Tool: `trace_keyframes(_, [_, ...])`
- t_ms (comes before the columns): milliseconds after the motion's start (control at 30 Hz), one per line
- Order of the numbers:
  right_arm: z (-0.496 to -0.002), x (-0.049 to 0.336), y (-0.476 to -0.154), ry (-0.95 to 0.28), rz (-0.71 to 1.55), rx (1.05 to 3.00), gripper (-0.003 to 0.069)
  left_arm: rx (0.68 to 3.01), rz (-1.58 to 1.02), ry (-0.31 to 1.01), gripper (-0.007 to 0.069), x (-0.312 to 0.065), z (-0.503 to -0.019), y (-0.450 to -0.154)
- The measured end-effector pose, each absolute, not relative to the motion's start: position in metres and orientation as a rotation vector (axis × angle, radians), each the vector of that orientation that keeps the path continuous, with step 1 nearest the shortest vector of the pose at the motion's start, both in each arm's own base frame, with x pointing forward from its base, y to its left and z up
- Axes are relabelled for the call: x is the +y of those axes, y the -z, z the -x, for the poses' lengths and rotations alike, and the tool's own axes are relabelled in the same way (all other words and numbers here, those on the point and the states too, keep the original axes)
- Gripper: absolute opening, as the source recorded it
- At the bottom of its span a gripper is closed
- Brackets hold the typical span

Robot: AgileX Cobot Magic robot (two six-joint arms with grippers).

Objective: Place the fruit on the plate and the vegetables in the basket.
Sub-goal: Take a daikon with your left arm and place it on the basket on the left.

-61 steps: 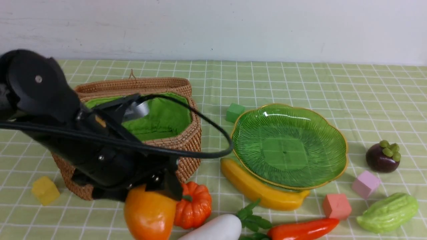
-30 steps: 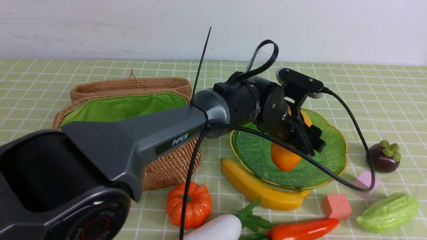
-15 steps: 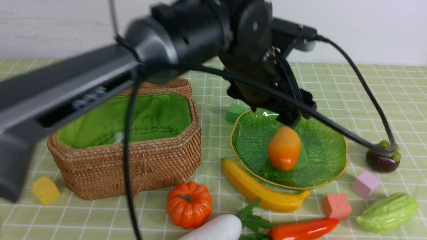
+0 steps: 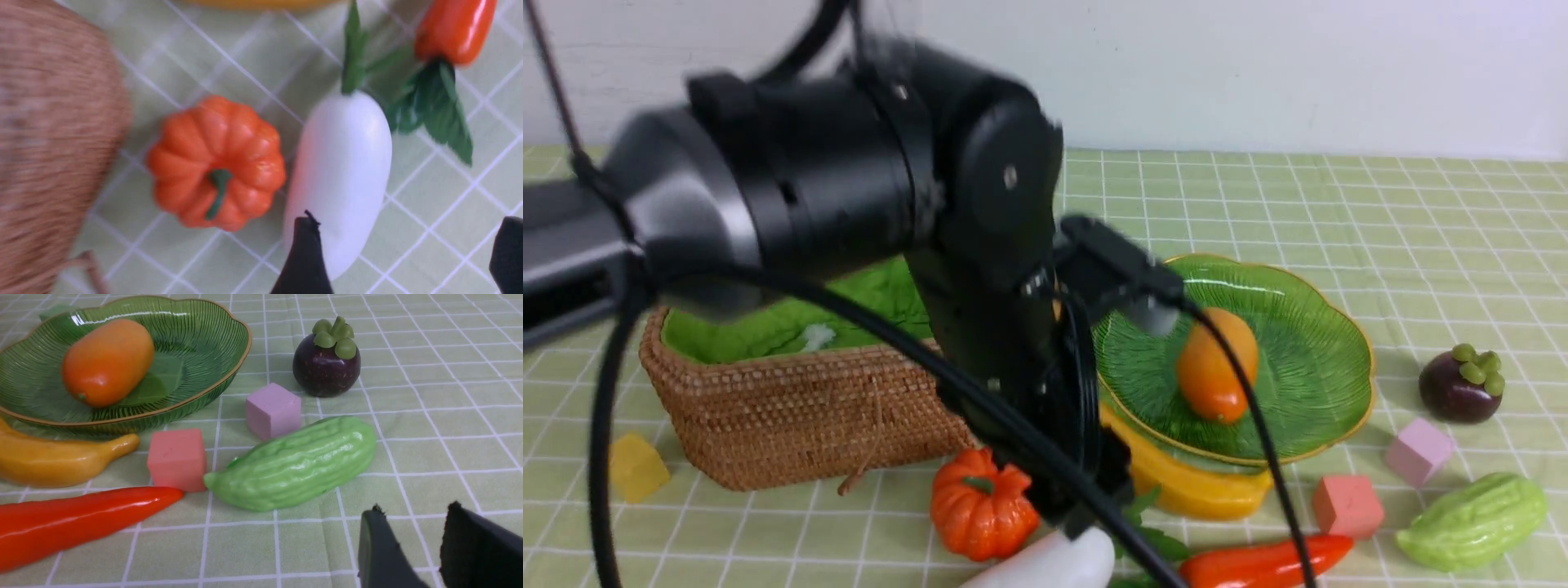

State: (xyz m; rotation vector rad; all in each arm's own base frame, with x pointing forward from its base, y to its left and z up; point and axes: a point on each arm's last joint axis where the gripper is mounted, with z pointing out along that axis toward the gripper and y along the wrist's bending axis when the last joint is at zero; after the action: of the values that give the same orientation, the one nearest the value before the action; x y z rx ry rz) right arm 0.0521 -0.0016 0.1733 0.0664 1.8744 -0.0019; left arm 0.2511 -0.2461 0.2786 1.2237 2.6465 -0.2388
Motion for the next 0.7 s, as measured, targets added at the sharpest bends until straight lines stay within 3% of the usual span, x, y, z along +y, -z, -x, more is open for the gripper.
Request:
trace_keyframes(333, [-0.052, -0.002, -0.173, 0.002, -0.066, 1.874, 0.0241, 2.764, -1.333, 0.190, 0.0554, -0.263, -0.267, -0.188])
trace_keyframes(467, [-0.052, -0.002, -0.173, 0.002, -0.066, 1.874, 0.0241, 2.792, -1.334, 0.193, 0.0552, -0.266, -0.269, -0.174])
trace_keyframes(700, [-0.052, -0.002, -0.173, 0.002, -0.066, 1.874, 0.0241, 2.802, -1.346, 0.192, 0.0539, -0.266, -0.269, -0.175])
